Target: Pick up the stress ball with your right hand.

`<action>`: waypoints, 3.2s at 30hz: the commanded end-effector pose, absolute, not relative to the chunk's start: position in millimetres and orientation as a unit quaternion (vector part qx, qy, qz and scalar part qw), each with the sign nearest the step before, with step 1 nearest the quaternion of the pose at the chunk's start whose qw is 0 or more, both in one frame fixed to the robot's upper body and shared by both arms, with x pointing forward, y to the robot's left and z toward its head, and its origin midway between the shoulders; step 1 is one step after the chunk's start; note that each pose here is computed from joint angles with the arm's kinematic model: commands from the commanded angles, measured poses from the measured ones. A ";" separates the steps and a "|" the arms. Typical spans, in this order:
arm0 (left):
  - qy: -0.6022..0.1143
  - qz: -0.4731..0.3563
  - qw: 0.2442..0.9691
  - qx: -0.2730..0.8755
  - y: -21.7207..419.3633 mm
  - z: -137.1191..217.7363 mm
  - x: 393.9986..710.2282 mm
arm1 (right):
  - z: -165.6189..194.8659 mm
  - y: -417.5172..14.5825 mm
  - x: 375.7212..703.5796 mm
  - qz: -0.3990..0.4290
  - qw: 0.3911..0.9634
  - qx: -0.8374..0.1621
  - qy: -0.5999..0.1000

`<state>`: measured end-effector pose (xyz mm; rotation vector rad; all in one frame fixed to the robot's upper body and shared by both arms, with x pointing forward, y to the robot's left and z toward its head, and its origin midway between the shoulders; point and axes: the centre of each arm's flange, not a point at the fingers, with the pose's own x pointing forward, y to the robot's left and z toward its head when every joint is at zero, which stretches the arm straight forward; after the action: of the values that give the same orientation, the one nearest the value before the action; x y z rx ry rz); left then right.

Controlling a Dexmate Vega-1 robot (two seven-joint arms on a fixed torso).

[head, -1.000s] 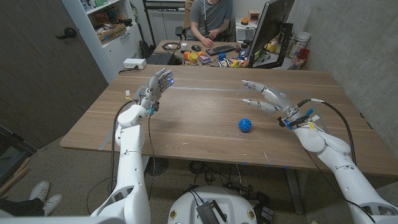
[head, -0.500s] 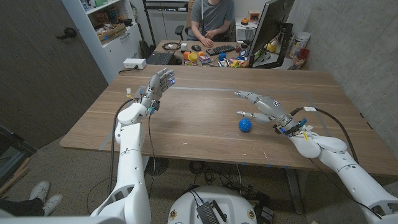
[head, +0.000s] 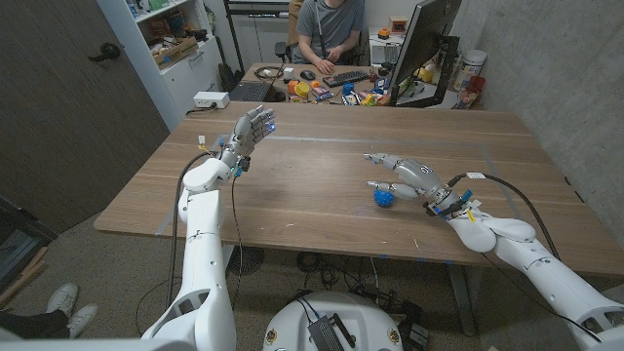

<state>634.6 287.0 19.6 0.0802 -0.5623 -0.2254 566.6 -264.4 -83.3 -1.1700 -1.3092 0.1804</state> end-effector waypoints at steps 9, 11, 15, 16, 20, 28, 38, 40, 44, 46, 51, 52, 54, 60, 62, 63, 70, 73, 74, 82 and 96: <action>-0.280 -0.113 0.952 0.052 280.8 31.7 629.5 | -103.9 -269.3 576.6 0.110 0.667 -0.517 -0.525; -0.280 -0.113 0.952 0.053 280.3 32.2 629.3 | -105.1 -271.3 575.8 0.108 0.667 -0.518 -0.524; -0.281 -0.114 0.951 0.055 279.2 33.6 628.8 | -107.6 -274.9 574.2 0.107 0.667 -0.523 -0.520; -0.281 -0.114 0.951 0.056 278.7 34.0 628.7 | -108.3 -275.6 574.0 0.108 0.667 -0.524 -0.518; -0.282 -0.117 0.951 0.058 276.2 35.6 628.6 | -110.7 -278.7 573.1 0.113 0.664 -0.530 -0.515; -0.285 -0.122 0.948 0.068 270.8 40.6 627.0 | -110.3 -287.8 580.3 0.126 0.667 -0.538 -0.500; -0.288 -0.125 0.947 0.075 266.5 45.7 625.4 | -106.9 -294.6 590.5 0.138 0.658 -0.552 -0.494; -0.288 -0.124 0.946 0.076 266.0 46.4 625.4 | -106.3 -296.2 591.0 0.139 0.655 -0.554 -0.495; -0.290 -0.125 0.946 0.075 265.3 47.2 625.3 | -106.5 -299.9 592.1 0.146 0.658 -0.548 -0.496; -0.292 -0.125 0.945 0.075 264.7 47.7 625.2 | -107.7 -301.4 592.3 0.148 0.659 -0.544 -0.498; -0.292 -0.125 0.945 0.076 263.3 48.0 625.2 | -111.0 -305.0 592.8 0.152 0.668 -0.525 -0.505; -0.293 -0.124 0.945 0.076 263.1 48.1 625.2 | -111.8 -305.3 593.1 0.155 0.669 -0.523 -0.504; -0.294 -0.123 0.945 0.076 262.4 48.2 625.1 | -113.4 -306.1 594.0 0.158 0.674 -0.515 -0.505; -0.295 -0.125 0.944 0.078 259.6 49.8 624.7 | -112.8 -308.3 592.9 0.145 0.693 -0.483 -0.516; -0.295 -0.125 0.944 0.079 258.7 50.6 624.3 | -109.5 -308.1 591.6 0.144 0.701 -0.468 -0.518; -0.295 -0.124 0.944 0.080 258.3 50.9 624.1 | -107.1 -307.7 590.4 0.140 0.702 -0.463 -0.522; -0.299 -0.123 0.943 0.082 255.3 53.6 621.5 | -83.6 -304.4 586.0 0.126 0.711 -0.425 -0.545; -0.300 -0.123 0.942 0.083 254.8 54.2 620.5 | -74.6 -303.6 583.6 0.118 0.713 -0.413 -0.554; -0.300 -0.123 0.942 0.083 254.7 54.6 619.9 | -71.9 -303.3 582.9 0.116 0.716 -0.407 -0.556; -0.300 -0.122 0.942 0.084 253.3 55.9 617.1 | -30.4 -299.6 575.1 0.097 0.727 -0.359 -0.577; -0.309 -0.119 0.940 0.083 254.4 59.1 611.1 | 108.1 -318.2 532.2 0.076 0.673 -0.332 -0.657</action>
<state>614.8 254.3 58.7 0.1748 -0.6254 -0.2463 566.4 -303.4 19.4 -0.7810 -1.3391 0.1951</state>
